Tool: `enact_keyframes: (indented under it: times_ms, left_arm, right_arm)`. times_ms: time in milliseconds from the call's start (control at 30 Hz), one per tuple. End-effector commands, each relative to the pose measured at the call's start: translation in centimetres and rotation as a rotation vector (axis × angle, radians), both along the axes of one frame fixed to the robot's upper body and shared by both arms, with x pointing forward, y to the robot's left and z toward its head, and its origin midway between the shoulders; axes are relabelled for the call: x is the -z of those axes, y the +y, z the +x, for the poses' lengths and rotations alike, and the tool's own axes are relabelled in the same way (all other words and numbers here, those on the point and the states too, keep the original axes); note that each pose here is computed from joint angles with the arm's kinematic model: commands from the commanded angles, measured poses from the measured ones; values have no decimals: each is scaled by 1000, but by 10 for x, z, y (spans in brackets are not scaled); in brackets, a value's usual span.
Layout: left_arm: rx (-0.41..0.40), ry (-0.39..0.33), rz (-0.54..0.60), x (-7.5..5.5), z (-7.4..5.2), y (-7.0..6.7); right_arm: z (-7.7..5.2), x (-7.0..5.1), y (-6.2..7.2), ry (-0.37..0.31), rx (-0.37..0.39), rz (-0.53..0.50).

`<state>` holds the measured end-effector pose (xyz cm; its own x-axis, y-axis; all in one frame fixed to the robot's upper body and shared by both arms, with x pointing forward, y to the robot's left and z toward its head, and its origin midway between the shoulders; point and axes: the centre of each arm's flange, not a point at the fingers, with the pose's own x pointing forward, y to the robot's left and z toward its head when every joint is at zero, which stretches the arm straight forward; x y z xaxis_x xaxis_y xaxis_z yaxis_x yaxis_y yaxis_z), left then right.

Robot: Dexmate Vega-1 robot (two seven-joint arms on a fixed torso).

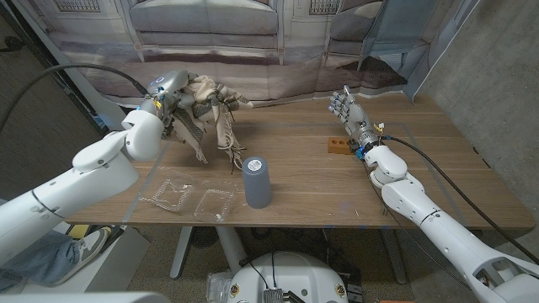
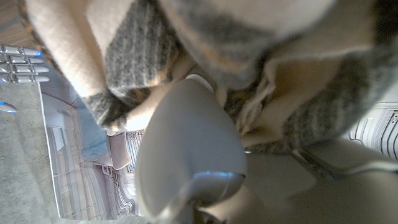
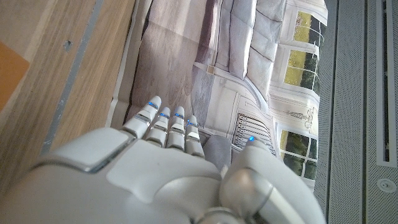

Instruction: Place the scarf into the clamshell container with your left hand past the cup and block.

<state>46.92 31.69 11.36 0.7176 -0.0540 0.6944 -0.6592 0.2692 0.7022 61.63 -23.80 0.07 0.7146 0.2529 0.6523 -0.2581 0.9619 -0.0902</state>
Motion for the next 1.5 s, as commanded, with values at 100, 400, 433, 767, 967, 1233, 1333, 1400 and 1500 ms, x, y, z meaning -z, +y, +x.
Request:
enact_keyframes:
  times_ms: [100,400,433,767,967,1233,1333,1400,1500]
  left_arm:
    - [59,21,15,-1,-16,0]
    - [79,13,51,2,-26,-10]
    - [82,19,52,2,-26,-11]
    - [106,29,31,17,-24,-15]
    - [121,43,31,22,-22,-21]
    - [110,52,61,25,-27,-31]
    - [107,58,67,25,-29,-31]
    - [100,61,74,24,-31,-32]
    - [113,69,83,25,-31,-32]
  right_arm:
    - [0,-4,2,1,3,-7]
    - [3,-5,3,3,0,-5]
    - [3,-5,3,5,1,-2]
    - [6,-2,0,8,0,0]
    - [9,1,-2,10,-1,0]
    - [11,4,-5,16,-2,13]
    - [11,4,-6,18,1,13]
    - [10,5,-7,22,3,12]
    - [10,6,-8,28,4,13]
